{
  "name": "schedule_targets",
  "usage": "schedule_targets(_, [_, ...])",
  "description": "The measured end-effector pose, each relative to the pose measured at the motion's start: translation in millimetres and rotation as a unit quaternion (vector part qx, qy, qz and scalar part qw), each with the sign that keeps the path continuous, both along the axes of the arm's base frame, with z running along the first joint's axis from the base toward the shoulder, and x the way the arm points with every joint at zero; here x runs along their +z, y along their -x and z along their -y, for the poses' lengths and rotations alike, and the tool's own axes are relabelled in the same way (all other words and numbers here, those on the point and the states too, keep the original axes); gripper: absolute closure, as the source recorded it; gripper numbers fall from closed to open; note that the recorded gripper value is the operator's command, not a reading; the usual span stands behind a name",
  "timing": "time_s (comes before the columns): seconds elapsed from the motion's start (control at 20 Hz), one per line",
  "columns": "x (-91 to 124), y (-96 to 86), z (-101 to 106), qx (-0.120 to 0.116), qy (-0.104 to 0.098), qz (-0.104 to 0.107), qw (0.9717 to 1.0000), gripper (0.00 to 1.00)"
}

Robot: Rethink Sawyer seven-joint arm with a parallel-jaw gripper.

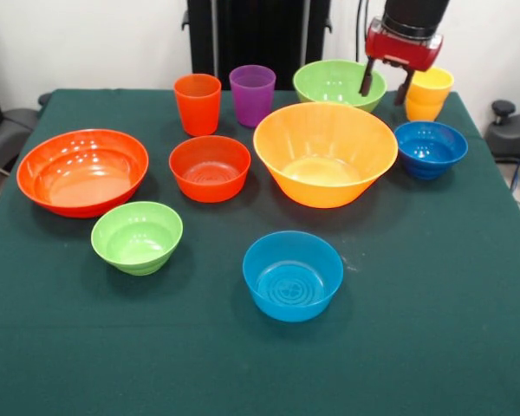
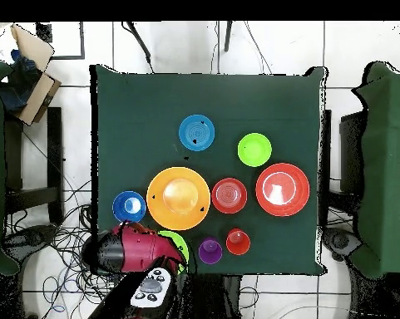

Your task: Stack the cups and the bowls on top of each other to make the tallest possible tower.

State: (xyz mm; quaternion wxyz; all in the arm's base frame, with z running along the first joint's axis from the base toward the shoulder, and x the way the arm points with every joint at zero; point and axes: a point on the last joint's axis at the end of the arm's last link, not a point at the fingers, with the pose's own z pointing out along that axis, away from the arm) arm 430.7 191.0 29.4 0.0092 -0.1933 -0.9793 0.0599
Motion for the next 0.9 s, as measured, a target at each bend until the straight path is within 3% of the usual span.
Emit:
schedule_targets(0.45, [-15.1,3.6,15.8,-0.002,0.019,0.014,0.9997,0.00])
schedule_targets(0.9, [-23.5,11.9,28.1,-0.004,0.036,0.009,0.9993,0.00])
